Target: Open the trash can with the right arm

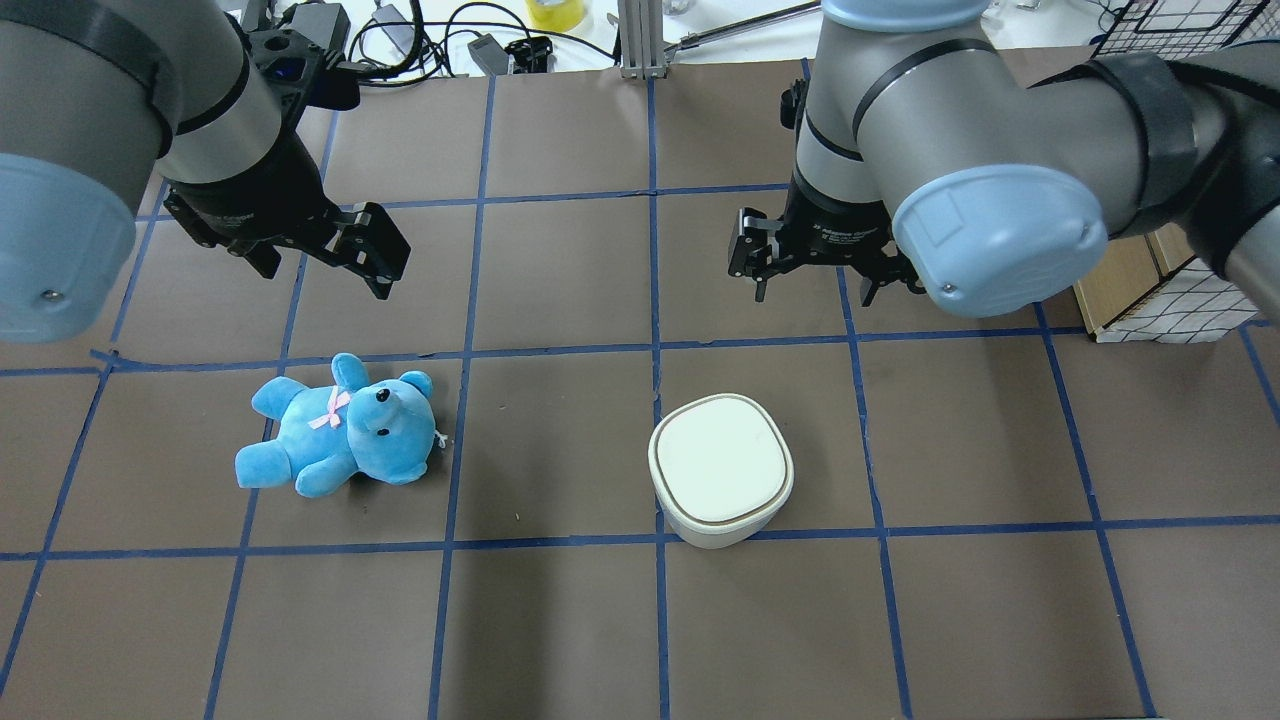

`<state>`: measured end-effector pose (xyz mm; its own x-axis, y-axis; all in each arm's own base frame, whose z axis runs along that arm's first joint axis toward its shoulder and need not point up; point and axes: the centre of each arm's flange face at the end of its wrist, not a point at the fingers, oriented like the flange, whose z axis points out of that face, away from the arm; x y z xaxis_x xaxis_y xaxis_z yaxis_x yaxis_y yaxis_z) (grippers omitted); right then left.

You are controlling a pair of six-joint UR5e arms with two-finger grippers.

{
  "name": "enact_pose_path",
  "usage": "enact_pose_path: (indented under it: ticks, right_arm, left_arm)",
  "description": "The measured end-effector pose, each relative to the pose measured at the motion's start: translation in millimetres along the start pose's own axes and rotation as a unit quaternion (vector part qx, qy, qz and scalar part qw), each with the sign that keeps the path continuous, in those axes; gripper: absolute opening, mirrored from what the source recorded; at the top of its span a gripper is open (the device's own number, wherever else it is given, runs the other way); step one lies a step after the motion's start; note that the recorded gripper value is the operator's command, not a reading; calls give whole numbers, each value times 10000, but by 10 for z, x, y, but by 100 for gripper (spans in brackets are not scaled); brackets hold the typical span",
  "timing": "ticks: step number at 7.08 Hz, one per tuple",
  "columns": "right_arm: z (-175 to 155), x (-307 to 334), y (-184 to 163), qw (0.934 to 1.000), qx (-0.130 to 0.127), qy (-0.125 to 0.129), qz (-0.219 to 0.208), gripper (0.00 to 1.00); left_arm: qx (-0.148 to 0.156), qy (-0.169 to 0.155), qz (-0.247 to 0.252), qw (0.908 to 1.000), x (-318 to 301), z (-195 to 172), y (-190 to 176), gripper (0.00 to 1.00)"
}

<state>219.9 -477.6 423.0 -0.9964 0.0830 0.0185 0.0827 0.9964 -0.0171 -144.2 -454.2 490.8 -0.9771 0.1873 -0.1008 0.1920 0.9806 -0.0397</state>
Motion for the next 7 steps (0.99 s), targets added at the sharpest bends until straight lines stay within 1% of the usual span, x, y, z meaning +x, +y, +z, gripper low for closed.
enact_pose_path:
  ticks: [1,3,6,7]
  right_arm:
    - [-69,156,-46,9998,46,22,-189,100]
    - [-164,471,-111,9987,37,53,-510,100]
    - [-339,895,-207,9979,132,57,-638,100]
    - [-373,963,-199,9980,85,57,-624,100]
  left_arm:
    - [0,0,0,10000,0,0,0,100]
    - [0,0,0,10000,0,0,0,100]
    - [0,0,0,10000,0,0,0,100]
    - [0,0,0,10000,0,0,0,100]
